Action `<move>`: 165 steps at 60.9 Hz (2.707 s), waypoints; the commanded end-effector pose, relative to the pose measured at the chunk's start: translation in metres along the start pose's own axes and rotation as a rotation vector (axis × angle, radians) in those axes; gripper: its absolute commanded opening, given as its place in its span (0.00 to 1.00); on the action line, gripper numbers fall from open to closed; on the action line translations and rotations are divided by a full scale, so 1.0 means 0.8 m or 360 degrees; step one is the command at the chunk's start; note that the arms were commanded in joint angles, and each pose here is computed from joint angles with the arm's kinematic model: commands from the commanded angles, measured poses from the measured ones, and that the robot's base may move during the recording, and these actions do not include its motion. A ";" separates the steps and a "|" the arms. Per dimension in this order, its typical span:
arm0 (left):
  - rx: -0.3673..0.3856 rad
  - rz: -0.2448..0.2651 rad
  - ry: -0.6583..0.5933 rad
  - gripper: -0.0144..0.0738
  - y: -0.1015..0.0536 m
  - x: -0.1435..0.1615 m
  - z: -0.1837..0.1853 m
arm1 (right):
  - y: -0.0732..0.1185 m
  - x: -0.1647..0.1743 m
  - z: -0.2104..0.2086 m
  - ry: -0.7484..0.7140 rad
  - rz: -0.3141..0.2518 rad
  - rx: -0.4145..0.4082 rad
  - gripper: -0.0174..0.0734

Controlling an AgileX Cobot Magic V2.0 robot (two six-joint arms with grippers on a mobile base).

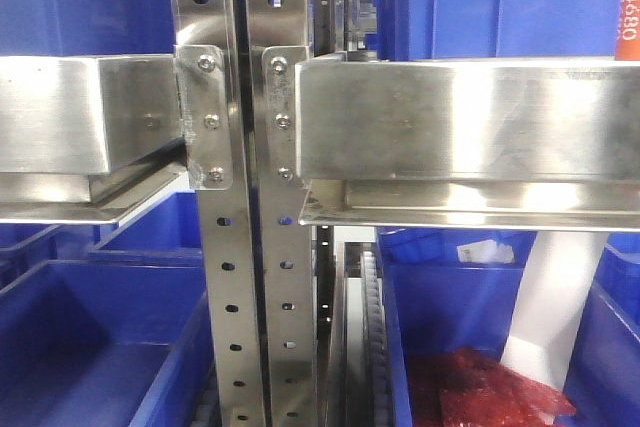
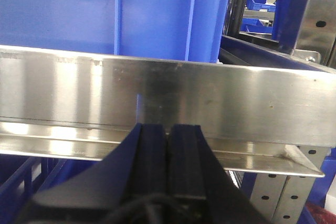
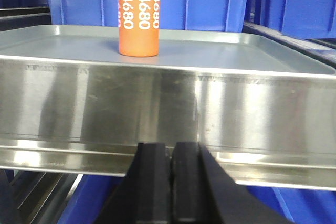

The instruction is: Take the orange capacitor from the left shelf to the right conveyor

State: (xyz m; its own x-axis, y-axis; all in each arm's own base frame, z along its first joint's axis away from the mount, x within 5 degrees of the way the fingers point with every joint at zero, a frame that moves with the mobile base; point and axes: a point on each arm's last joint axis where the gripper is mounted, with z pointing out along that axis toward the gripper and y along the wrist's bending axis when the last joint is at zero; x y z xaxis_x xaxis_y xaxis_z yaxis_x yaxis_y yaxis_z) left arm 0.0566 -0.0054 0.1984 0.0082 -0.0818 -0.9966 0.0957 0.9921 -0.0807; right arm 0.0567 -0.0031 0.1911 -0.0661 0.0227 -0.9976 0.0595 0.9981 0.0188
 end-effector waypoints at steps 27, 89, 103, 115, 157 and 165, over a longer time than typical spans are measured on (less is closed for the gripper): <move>0.0026 0.0000 -0.0179 0.04 -0.002 -0.013 -0.003 | -0.001 -0.011 -0.002 -0.0178 -0.0016 0.0012 0.24; 0.0026 0.0000 -0.0179 0.04 -0.002 -0.013 -0.003 | 0.004 -0.209 -0.042 -0.0451 0.0014 -0.0014 0.26; 0.0026 0.0000 -0.0179 0.04 -0.002 -0.013 -0.003 | 0.009 -0.226 0.032 -0.0070 0.0014 -0.0075 0.60; 0.0026 0.0000 -0.0179 0.04 -0.002 -0.013 -0.003 | 0.020 -0.210 0.093 0.0119 0.0005 -0.0144 0.88; 0.0026 0.0000 -0.0179 0.04 -0.002 -0.013 -0.003 | 0.027 -0.148 0.238 0.0117 0.0002 -0.0103 0.87; 0.0026 0.0000 -0.0179 0.04 -0.002 -0.013 -0.003 | 0.027 -0.137 0.254 0.0093 0.0002 -0.0094 0.87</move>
State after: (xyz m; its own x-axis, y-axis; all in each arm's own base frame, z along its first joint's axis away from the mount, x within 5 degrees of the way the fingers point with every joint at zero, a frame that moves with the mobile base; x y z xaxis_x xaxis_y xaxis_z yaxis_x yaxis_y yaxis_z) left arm 0.0566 -0.0054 0.1984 0.0082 -0.0818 -0.9966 0.0957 0.9921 -0.0807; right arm 0.2573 0.0058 0.2652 -0.2947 0.0251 -0.9553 -0.0060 0.9996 0.0281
